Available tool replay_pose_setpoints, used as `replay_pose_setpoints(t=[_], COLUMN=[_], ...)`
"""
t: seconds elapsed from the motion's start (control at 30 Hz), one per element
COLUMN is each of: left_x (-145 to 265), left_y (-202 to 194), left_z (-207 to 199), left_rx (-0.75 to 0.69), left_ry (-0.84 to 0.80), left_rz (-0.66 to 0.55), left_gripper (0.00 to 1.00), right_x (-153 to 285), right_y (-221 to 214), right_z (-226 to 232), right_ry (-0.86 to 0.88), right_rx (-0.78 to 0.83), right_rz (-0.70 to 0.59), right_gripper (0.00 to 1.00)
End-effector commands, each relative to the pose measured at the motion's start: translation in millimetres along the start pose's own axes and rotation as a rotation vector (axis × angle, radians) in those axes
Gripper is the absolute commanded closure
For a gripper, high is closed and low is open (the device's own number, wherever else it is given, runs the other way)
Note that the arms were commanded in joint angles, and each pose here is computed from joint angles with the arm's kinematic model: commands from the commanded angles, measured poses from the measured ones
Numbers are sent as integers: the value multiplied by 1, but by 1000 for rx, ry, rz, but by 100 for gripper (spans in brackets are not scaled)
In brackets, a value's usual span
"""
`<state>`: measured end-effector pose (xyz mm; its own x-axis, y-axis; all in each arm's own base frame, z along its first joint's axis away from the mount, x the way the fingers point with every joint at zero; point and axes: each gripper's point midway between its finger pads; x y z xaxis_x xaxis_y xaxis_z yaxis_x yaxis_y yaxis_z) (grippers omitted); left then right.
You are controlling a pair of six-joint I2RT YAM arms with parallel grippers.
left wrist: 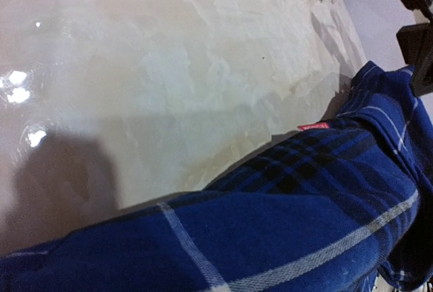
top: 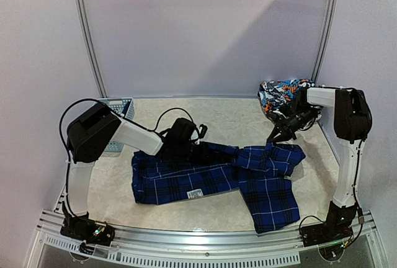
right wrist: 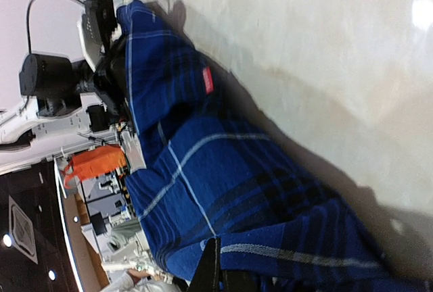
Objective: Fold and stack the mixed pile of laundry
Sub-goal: Adjust the rectangle-folded shirt at the center of the board.
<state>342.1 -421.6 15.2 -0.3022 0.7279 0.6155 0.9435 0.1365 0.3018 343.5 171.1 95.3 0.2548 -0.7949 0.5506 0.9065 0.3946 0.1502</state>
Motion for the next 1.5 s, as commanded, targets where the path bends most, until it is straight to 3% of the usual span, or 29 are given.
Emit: replay_pose_setpoints(t=[0.0, 0.3, 0.43, 0.73, 0.93, 1.07, 1.17, 1.2, 1.27, 1.33, 1.47], left_x=[-7, 1, 3, 8, 10, 13, 16, 16, 17, 19, 22], left_y=[-28, -30, -31, -31, -35, -35, -34, -34, -34, -32, -29], left_z=[49, 52, 51, 50, 52, 51, 48, 47, 46, 44, 36], left_rx=[59, 43, 30, 16, 12, 3, -15, -19, -27, -37, -57], left_ry=[124, 150, 159, 165, 168, 168, 168, 169, 170, 167, 154], left_rz=[82, 98, 104, 111, 125, 128, 130, 133, 136, 136, 133], left_gripper=[80, 80, 80, 80, 80, 81, 81, 81, 81, 81, 81], right_x=[-2, 60, 81, 89, 117, 120, 114, 112, 110, 110, 96], right_y=[32, 109, 130, 141, 187, 225, 249, 258, 269, 274, 238], right_z=[9, 84, 115, 154, 173, 161, 142, 129, 111, 90, 65], right_ry=[13, -130, -144, 25, -78, -136, -194, -233, -315, -405, -431], right_rx=[132, 675, 829, 1006, 1187, 1140, 1115, 1096, 1062, 984, 935], right_rz=[-28, -266, -380, -500, -700, -778, -796, -801, -798, -766, -616], right_gripper=[100, 100, 100, 97, 94, 84, 82, 79, 46, 26, 16])
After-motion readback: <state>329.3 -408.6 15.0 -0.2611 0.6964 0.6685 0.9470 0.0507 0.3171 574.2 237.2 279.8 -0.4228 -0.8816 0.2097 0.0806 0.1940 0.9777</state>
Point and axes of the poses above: each gripper's point midway between its finger pads, its own x axis back along the fingers, its own z axis along the line the jaws close on, y = z × x, and after that the axes turned 14 degrees about x, right-handed
